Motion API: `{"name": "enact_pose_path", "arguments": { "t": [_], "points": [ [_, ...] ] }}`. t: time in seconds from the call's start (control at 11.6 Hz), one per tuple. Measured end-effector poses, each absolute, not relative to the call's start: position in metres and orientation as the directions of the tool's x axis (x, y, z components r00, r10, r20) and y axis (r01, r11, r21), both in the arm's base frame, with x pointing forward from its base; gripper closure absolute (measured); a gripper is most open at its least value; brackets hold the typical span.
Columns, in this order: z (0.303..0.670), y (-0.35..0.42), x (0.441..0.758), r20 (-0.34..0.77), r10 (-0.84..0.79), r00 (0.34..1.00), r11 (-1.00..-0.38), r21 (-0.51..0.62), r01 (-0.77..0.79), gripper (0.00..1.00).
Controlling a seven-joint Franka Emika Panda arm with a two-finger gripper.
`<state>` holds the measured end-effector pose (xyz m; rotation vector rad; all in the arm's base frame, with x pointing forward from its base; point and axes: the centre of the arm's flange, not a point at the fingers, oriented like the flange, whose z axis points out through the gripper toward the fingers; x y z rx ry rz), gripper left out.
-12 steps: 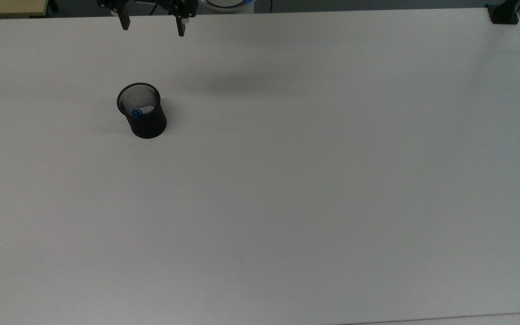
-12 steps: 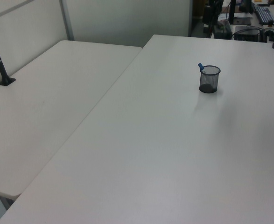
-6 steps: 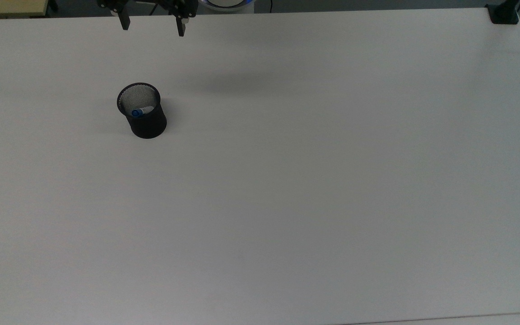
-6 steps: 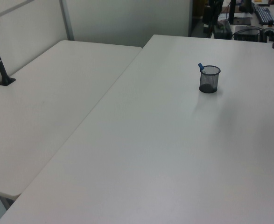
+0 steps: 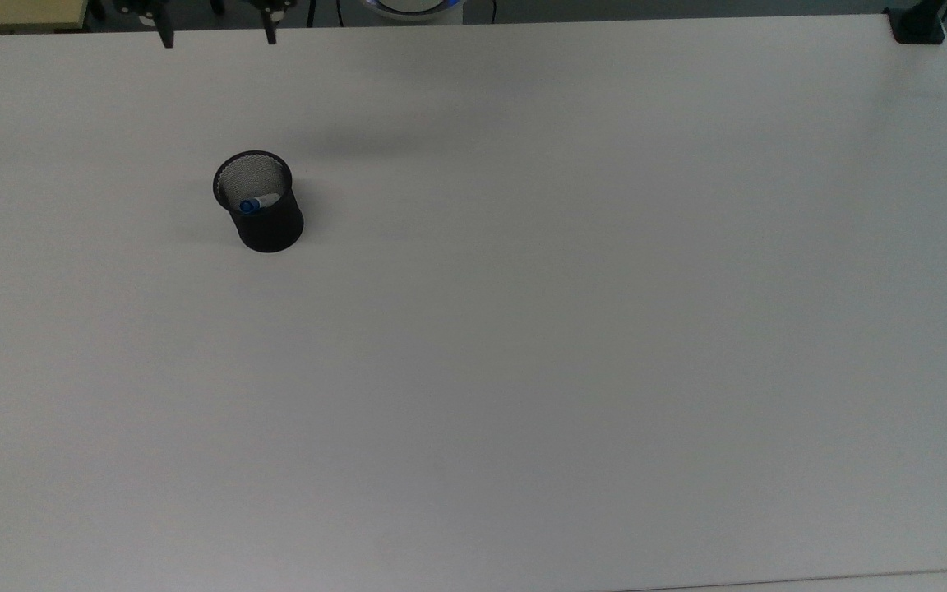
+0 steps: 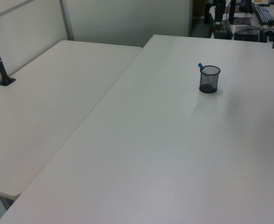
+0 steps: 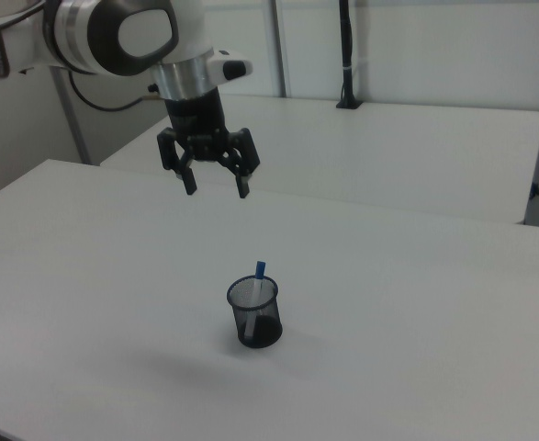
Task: Remove the marker
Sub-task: 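Move the open gripper over the mesh cup and lower onto the marker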
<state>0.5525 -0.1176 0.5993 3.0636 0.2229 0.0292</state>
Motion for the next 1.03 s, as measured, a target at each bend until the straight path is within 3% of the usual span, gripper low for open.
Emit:
{"name": "enact_pose_path", "arguments": {
  "t": [0.26,0.52,0.77,0.95,1.03],
  "points": [
    [0.565,-0.131,0.554,-0.021,0.176,0.984,-0.978,0.108,0.177,0.00],
    [0.498,-0.142,0.564,0.076,0.166,0.983,-0.978,0.139,0.155,0.00],
    [0.460,-0.141,0.565,0.102,0.155,0.983,-0.980,0.141,0.140,0.01],
    [0.442,-0.139,0.571,0.129,0.112,0.985,-0.986,0.134,0.094,0.05],
    [0.430,-0.136,0.576,0.145,0.087,0.986,-0.990,0.126,0.068,0.14]
  ]
}}
